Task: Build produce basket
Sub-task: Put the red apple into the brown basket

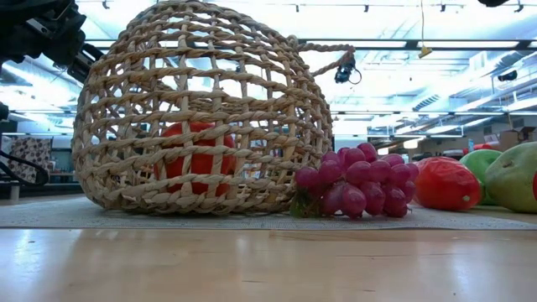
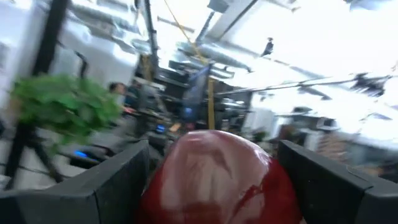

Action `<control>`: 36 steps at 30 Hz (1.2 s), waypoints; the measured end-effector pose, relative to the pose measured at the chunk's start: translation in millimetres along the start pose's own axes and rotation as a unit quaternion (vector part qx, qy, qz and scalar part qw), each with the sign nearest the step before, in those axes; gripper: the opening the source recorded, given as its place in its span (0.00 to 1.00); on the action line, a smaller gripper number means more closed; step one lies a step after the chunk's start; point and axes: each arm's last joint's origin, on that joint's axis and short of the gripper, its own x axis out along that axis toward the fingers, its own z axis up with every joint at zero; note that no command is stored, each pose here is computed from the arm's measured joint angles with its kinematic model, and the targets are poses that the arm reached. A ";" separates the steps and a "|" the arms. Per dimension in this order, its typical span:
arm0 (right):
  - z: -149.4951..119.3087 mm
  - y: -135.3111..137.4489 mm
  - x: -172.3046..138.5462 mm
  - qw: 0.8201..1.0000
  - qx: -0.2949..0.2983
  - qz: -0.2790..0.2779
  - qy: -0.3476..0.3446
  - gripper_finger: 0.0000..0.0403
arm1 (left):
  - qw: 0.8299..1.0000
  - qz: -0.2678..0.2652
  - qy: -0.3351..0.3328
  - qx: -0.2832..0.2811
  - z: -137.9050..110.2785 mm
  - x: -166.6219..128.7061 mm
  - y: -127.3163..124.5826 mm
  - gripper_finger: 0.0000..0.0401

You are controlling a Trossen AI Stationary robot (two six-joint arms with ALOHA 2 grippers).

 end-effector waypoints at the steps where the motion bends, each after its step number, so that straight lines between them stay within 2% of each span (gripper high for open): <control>1: 0.5 0.0 2.7 1.000 -0.022 -0.003 0.002 0.88 | 1.000 0.000 0.000 0.000 0.0 0.0 0.0 0.30; 9: -2.2 3.2 19.2 0.982 -0.186 -0.003 0.015 0.88 | 1.000 0.000 0.000 0.000 0.0 0.0 0.0 0.30; 16: -14.2 10.3 27.3 0.951 -0.309 0.010 0.026 0.88 | 1.000 0.000 0.000 0.000 0.0 0.0 0.0 0.30; 19: -19.3 16.6 29.9 0.921 -0.387 0.020 0.034 0.88 | 1.000 0.000 0.000 0.000 0.0 0.0 0.0 0.30; 24: -27.8 26.5 35.4 0.860 -0.507 0.012 0.053 0.88 | 1.000 0.000 0.000 0.000 0.0 0.0 0.0 0.30; 28: -35.9 32.2 40.3 0.826 -0.560 0.002 0.067 0.88 | 1.000 0.000 0.000 0.000 0.0 0.0 0.0 0.30; 32: -45.8 37.9 44.2 0.784 -0.614 0.004 0.090 0.88 | 1.000 0.000 0.000 0.000 0.0 0.0 0.0 0.30; 36: -54.2 41.6 46.7 0.765 -0.636 0.012 0.105 0.88 | 1.000 0.000 0.000 0.000 0.0 0.0 0.0 0.30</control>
